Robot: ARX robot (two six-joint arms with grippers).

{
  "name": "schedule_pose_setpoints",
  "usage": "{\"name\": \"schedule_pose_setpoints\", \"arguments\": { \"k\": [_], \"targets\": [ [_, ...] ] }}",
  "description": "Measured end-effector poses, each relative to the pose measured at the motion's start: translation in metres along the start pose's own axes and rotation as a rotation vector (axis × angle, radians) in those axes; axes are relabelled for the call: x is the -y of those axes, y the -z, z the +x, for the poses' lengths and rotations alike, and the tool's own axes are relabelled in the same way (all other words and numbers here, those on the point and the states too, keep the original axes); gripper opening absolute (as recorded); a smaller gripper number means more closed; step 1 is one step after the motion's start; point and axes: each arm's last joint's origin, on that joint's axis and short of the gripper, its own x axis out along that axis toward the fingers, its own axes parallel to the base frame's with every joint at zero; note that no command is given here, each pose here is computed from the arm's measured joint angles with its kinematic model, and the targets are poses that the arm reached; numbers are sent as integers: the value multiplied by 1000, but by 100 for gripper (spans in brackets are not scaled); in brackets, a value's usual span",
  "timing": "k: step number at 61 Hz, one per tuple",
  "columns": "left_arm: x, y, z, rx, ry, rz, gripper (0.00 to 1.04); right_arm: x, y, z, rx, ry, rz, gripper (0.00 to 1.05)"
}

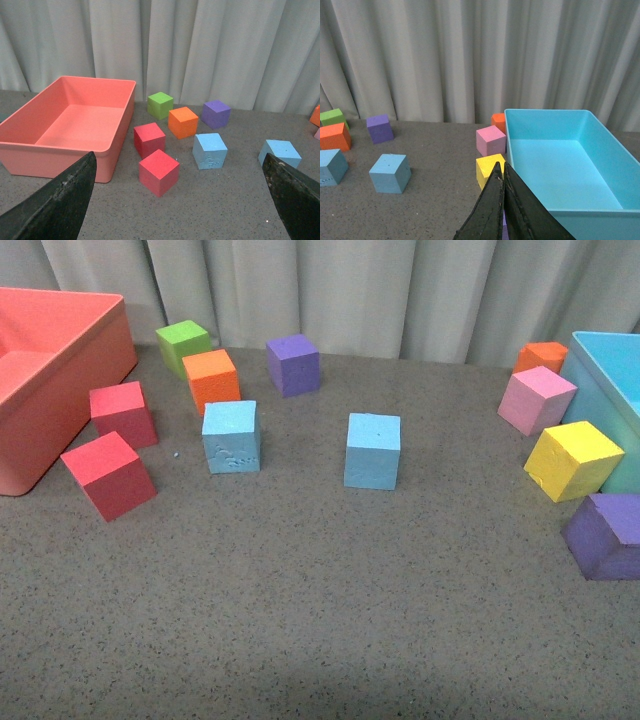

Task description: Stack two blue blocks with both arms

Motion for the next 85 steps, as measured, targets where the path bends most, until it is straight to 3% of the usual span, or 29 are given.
{"name": "schedule_pose_setpoints", "arguments": {
  "k": [24,47,54,68,85],
  "targets": [
    [0,0,0,0,0,0,98,0,3,-12,-7,-3,-1,1],
    [0,0,0,-5,-8,-3,98,0,3,-12,-6,-3,-1,72],
    [1,10,11,-239,-135,-30,98,0,3,-12,-5,-3,0,97],
    [15,-6,78,-295,-50,-86,98,0,3,-12,-6,-3,0,95],
    [68,23,221,-704,122,-17,98,0,3,-12,-6,-3,0,95]
  ]
}}
